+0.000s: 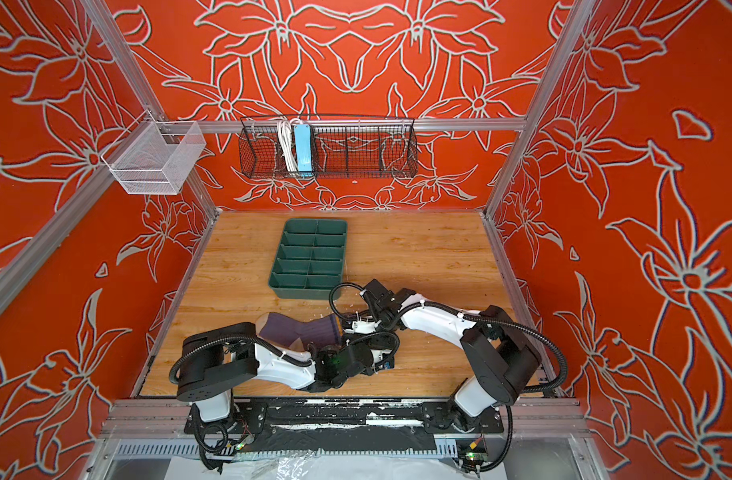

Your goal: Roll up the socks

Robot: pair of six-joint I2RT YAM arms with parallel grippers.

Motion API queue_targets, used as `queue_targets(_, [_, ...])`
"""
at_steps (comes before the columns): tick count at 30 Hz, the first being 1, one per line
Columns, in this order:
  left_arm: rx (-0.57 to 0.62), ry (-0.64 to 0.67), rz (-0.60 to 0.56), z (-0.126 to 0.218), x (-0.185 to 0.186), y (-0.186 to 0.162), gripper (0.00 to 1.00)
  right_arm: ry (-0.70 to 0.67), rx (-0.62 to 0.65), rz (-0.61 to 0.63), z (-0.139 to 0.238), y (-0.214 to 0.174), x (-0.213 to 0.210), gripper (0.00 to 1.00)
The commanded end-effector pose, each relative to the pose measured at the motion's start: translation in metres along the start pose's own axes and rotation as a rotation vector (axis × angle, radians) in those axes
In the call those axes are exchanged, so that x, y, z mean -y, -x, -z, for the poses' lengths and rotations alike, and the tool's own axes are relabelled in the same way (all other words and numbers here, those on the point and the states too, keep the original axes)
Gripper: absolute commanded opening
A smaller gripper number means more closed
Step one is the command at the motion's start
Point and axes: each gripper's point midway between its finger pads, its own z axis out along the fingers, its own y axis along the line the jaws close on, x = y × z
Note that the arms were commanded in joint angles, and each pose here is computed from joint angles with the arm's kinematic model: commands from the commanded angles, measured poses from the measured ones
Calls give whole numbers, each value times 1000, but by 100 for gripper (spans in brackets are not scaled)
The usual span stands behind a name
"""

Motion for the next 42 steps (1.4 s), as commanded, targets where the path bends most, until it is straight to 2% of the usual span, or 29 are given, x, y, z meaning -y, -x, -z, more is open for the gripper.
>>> queue_targets(1, [-89,-82,42,-13,9,-23,3,163,-31,13,-3,-16,-46,0])
queue_targets(2, [-95,-100,44,-12,11,-23,2,141,-21,14,-1,-14,-43,1])
queue_targets(8, [-123,-169,77,-5,21,-30,1,-7,63,23,24,-12,-28,49])
queue_targets(9, [-135,-176,76,-6,24,-32,1,-32,81,25,29,-12,-25,55])
queue_targets(14, [-174,-207,78,-4,32,-42,0,-172,129,37,56,-21,-7,64])
queue_targets(18, [-182,-262,68,0,39,-44,0,-380,132,31,80,-40,25,66])
queue_targets(21, [-187,-389,60,6,53,-41,0,-687,93,-45,112,-64,73,72])
queue_targets(23, [-194,-509,63,12,63,-37,0,-890,101,-139,152,-76,102,75])
queue_targets(26, [-219,-690,130,23,73,-34,0,-1067,217,-280,213,-81,120,76])
queue_targets(29, [-263,-832,248,28,67,-26,0,-1162,310,-320,254,-78,118,76])
queue_targets(33, [-402,-1015,378,28,67,-25,0,-1118,451,-254,280,-61,88,81])
queue_targets(35, [-436,-1107,437,28,70,-23,0,-1030,544,-159,280,-47,59,81])
queue_targets(37, [-441,-1135,476,24,71,-22,0,-912,601,-65,269,-37,30,82])
queue_targets(39, [-434,-1162,501,22,73,-21,0,-812,612,-38,253,-35,13,82])
queue_targets(42, [-440,-1200,535,18,71,-21,0,-639,510,-29,210,-45,-3,82])
